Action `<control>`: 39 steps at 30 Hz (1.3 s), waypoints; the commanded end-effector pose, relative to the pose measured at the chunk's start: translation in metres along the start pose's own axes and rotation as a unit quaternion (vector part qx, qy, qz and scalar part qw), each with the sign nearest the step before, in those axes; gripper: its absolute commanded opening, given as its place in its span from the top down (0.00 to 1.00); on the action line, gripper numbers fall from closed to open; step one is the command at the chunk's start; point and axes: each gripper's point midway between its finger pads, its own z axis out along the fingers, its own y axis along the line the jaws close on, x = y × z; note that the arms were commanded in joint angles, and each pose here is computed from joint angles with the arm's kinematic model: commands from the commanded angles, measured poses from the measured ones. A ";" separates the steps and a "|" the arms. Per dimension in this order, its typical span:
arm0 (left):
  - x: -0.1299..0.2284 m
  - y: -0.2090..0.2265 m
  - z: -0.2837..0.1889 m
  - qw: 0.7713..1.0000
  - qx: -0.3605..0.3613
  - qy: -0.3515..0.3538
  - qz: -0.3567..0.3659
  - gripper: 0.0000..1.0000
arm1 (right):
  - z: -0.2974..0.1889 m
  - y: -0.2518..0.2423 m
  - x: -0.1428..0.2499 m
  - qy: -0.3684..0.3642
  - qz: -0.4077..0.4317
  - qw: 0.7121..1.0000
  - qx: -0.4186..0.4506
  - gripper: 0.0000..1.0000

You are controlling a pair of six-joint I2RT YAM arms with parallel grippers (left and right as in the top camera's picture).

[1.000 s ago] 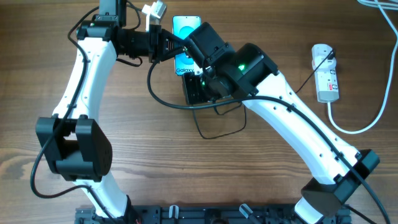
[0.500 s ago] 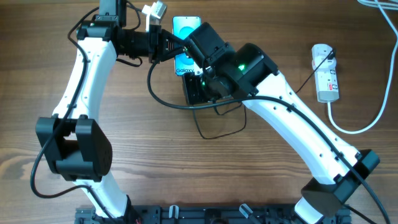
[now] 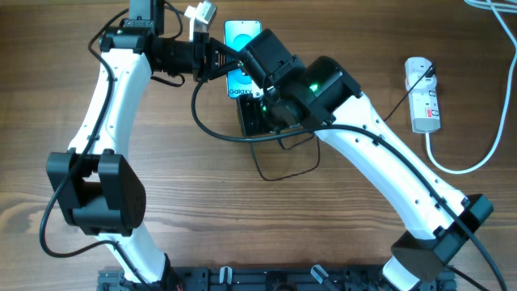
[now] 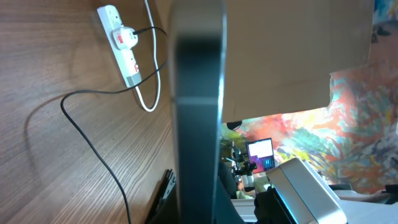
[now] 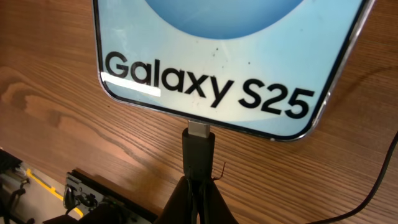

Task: Plug charger to phone and switch on socket

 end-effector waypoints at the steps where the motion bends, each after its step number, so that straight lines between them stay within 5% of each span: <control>1: 0.003 -0.022 0.000 0.999 0.027 0.002 0.039 0.96 | 0.002 0.003 0.000 0.004 -0.003 1.000 -0.007 0.96; 39: 0.004 -0.022 0.000 0.999 0.028 0.003 0.038 0.96 | 0.012 -0.005 -0.003 0.008 0.012 1.000 0.010 0.95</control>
